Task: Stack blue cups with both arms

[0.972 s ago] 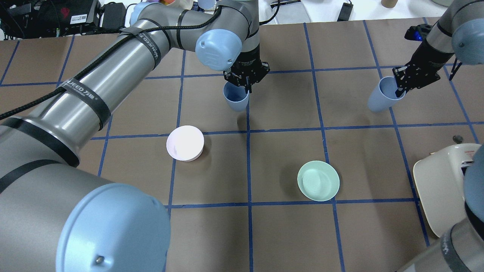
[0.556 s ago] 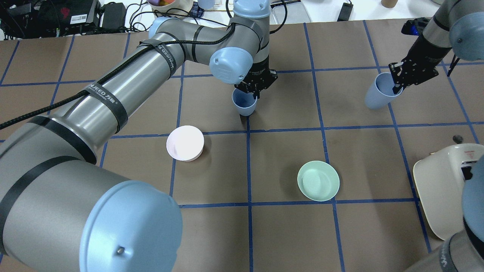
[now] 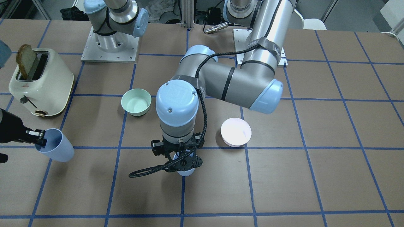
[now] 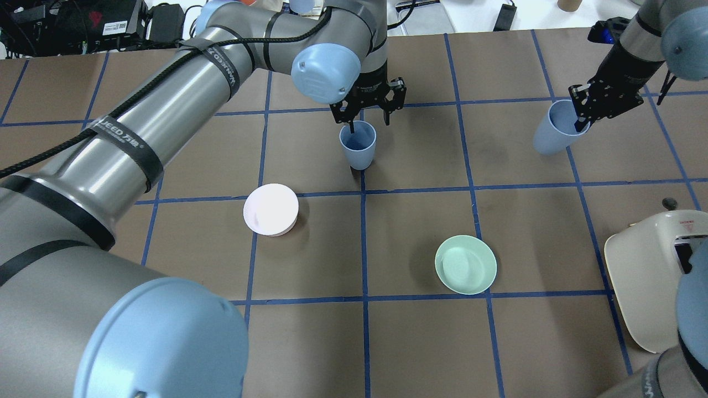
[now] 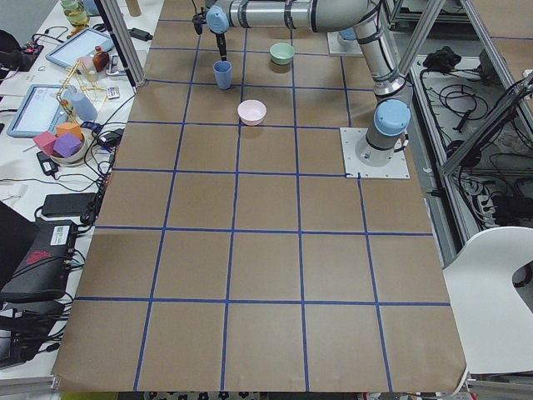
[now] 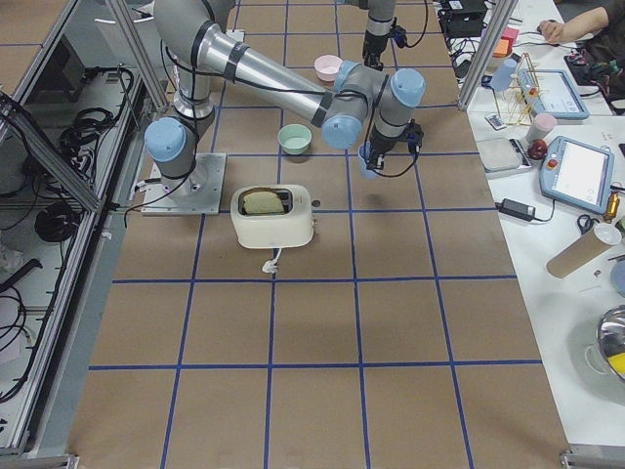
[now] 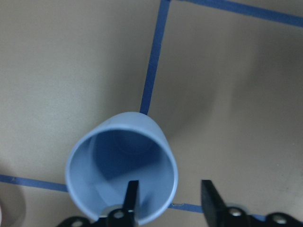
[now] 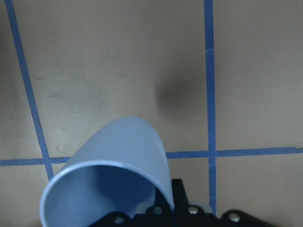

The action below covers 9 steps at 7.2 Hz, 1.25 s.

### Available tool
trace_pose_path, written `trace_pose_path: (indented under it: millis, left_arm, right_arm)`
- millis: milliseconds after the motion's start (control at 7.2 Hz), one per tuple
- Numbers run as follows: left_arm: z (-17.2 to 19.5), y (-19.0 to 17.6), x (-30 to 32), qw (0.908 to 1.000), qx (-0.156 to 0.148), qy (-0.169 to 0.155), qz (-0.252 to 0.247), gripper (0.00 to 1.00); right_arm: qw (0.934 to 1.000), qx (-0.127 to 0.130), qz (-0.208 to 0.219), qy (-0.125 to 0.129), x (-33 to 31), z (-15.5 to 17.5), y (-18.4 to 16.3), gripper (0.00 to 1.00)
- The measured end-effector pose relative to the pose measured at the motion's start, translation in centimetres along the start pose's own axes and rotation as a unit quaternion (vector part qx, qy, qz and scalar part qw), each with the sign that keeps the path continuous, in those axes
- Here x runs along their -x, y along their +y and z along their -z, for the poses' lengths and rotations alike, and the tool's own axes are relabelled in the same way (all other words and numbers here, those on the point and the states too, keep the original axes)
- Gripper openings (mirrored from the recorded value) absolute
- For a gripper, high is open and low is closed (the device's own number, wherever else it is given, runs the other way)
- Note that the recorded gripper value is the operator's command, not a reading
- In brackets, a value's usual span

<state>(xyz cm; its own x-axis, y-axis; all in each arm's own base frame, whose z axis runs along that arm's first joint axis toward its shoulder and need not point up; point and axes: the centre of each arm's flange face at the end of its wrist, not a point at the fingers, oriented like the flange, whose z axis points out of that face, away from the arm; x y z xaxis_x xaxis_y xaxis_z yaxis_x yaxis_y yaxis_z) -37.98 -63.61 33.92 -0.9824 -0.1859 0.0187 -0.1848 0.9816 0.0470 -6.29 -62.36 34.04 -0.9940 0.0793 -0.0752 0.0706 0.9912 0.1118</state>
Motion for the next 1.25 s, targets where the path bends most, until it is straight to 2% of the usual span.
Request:
trace_pose_path:
  millis: [278, 556, 833, 972, 1250]
  left_arm:
    - [8.2, 0.4, 3.8, 0.9989, 0.018, -0.007, -0.042, 1.00]
    - [15.1, 2.1, 6.2, 0.9972, -0.006, 0.001, -0.074, 1.00]
    - [17.9, 2.7, 8.4, 0.9972, -0.022, 0.006, -0.072, 1.00]
    - [18.8, 2.4, 9.9, 0.9967, -0.027, 0.007, -0.077, 1.00]
    - [20.4, 1.6, 13.1, 0.9948, -0.037, 0.005, -0.095, 1.00]
  right_arm:
    - [0.9998, 0.001, -0.016, 0.007, 6.2, 4.1, -0.4, 0.00]
    - [0.9992, -0.011, -0.037, 0.011, 14.9, 6.2, -0.7, 0.00]
    - [0.9992, -0.023, -0.032, -0.003, 24.5, 6.4, -0.4, 0.00]
    - [0.9993, -0.024, -0.023, -0.018, 28.5, 5.2, -0.7, 0.00]
    - [0.9991, -0.025, -0.019, -0.028, 33.9, 2.0, -1.2, 0.00]
